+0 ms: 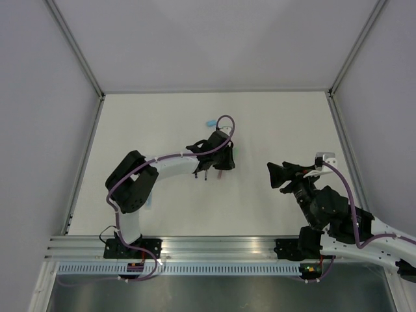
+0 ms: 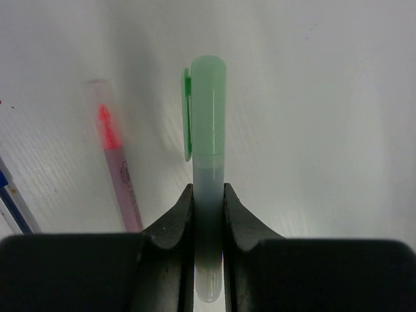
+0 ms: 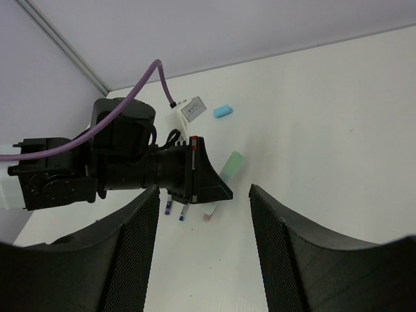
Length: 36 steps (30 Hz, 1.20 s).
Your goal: Insert the pens into the pen caps
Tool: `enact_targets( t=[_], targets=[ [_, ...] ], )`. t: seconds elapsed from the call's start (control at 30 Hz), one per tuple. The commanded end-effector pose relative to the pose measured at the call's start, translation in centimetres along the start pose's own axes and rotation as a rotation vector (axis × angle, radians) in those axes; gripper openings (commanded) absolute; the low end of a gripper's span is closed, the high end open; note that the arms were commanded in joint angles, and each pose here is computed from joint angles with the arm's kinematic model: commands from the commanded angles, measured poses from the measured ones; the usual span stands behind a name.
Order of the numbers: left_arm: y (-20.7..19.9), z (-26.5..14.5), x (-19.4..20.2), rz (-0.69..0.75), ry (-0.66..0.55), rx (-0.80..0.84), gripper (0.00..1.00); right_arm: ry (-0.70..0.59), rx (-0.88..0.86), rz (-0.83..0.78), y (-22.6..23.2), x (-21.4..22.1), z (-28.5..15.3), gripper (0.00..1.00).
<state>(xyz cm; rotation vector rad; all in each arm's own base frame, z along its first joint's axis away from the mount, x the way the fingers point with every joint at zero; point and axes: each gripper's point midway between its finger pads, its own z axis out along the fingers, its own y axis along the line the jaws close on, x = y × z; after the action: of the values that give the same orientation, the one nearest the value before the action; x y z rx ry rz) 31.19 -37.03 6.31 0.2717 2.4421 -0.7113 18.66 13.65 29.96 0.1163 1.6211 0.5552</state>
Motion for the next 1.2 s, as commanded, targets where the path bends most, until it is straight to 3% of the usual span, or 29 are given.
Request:
enact_targets(
  t=[0.0,0.17,0.37,0.57,0.8,0.97,1.17],
  targets=[
    [1.5,0.8,-0.8,-0.03,-0.025,-0.116,0.04,-0.038,0.019,0.031,-1.0,-1.8,-0.7,0.64],
    [1.9,2.3,0.2,-0.035,0.0,-0.153,0.12,-0.055,0.009,0.052,-1.5,-1.9,-1.1,0.66],
    [1.5,3.2,1.9,-0.025,0.032,-0.165,0.16,-0.037,0.032,0.004,-1.3,-1.0,-0.5,0.67],
    [2.1,3.0,2.1,-0.051,0.031,-0.206,0.33,-0.031,0.052,-0.015,-1.4,-0.7,-0.2,0.68],
    [2.1,2.8,2.2,-0.058,0.038,-0.211,0.37,-0.033,0.051,-0.014,-1.5,-0.5,-0.3,0.69],
    [1.1,1.7,1.0,-0.048,0.015,-0.18,0.38,-0.027,0.049,-0.023,-1.3,-0.3,-0.1,0.69],
    [-1.9,-1.8,-2.3,-0.007,-0.053,-0.084,0.5,-0.018,0.052,-0.039,-1.1,0.1,0.1,0.69]
  ],
)
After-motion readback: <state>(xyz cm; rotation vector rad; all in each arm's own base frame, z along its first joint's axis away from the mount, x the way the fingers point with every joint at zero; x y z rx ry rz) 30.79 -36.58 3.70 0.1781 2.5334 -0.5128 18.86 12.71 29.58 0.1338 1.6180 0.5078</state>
